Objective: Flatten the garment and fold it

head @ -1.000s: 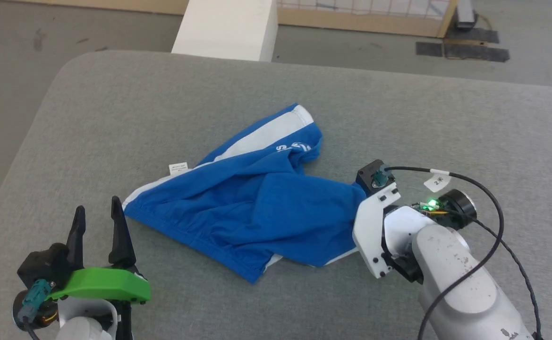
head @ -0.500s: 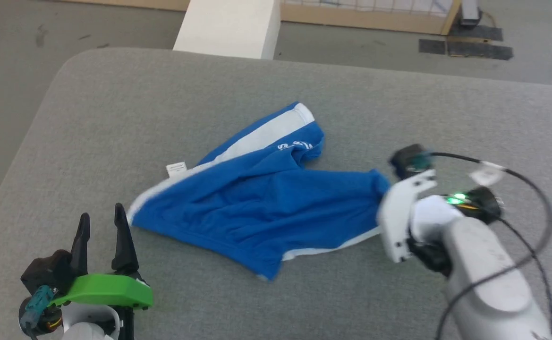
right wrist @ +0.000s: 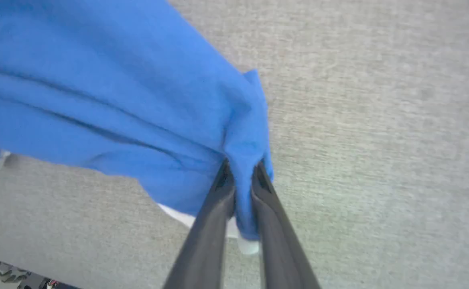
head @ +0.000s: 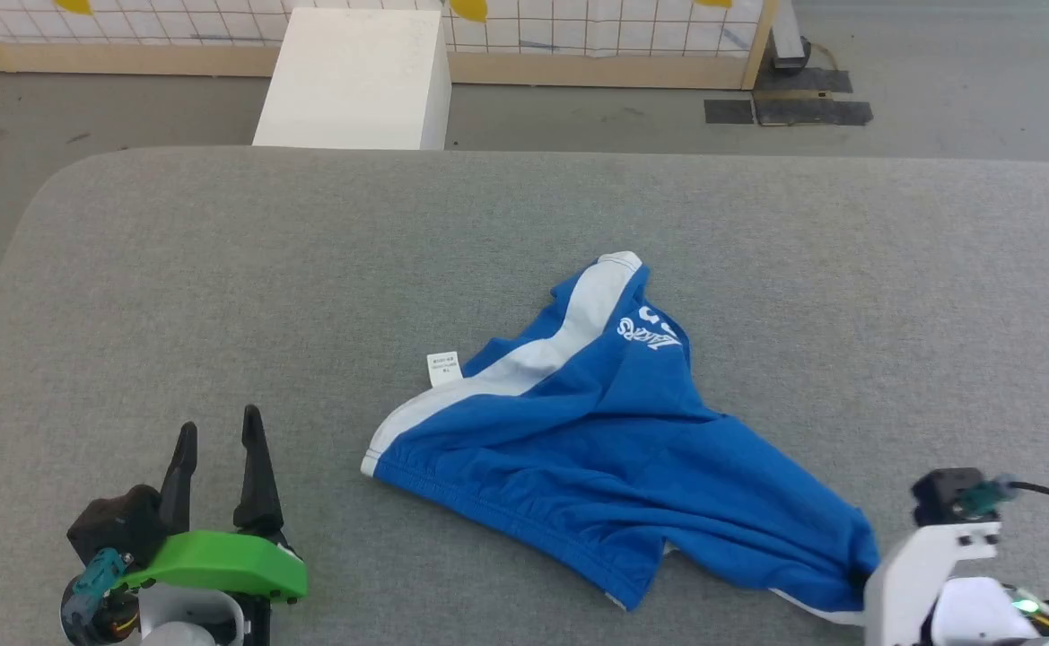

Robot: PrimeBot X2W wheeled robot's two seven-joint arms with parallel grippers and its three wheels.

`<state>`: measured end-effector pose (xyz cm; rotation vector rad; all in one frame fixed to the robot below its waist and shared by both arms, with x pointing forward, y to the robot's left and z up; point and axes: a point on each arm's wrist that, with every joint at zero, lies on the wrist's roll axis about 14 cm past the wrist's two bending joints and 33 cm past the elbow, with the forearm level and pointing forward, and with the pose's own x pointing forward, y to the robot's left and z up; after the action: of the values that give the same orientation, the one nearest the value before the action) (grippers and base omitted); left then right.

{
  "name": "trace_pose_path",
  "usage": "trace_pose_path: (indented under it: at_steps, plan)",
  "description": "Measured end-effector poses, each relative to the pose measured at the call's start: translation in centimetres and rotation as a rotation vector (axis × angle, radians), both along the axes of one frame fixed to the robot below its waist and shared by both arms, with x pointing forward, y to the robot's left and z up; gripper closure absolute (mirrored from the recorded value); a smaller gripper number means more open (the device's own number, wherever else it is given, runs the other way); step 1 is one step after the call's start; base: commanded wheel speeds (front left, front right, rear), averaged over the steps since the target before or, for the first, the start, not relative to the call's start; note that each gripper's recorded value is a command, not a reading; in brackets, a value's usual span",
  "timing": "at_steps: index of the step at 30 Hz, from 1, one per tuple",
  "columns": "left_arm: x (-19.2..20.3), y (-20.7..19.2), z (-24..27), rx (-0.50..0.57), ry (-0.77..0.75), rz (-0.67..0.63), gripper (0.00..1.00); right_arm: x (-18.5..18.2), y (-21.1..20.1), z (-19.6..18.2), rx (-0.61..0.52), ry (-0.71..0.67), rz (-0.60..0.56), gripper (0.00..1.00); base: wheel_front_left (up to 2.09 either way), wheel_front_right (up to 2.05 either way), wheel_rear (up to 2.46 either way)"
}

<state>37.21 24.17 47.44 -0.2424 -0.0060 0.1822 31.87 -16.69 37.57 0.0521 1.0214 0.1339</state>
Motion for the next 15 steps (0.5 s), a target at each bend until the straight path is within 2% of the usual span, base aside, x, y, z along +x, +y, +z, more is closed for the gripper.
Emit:
trace_pose_path:
  at_steps: [2, 5, 8, 11, 15]
  plan:
    - [0.0, -0.1, -0.1, -0.001, 0.003, -0.003, 0.0, 0.9, -0.7, 1.0, 0.002, -0.081, -0.035, 0.0, 0.0, 0.0, 0.0]
    - [-0.1, -0.1, -0.2, -0.001, 0.005, -0.007, 0.0, 4.4, -1.3, 4.2, 0.047, -0.293, -0.085, 0.0, 0.0, 0.0, 0.0]
    - [-0.2, 0.0, -0.3, 0.011, 0.011, -0.005, 0.0, 8.0, -0.4, 7.3, 0.073, -0.449, -0.073, 0.0, 0.0, 0.0, 0.0]
    - [-0.1, 0.1, -0.6, 0.011, 0.019, -0.003, 0.0, 10.8, 2.0, 8.6, 0.089, -0.496, -0.01, 0.0, 0.0, 0.0, 0.0]
    - [0.4, 0.2, -0.7, 0.011, 0.02, -0.005, 0.0, 13.8, 6.5, 8.2, 0.078, -0.453, 0.131, 0.0, 0.0, 0.0, 0.0]
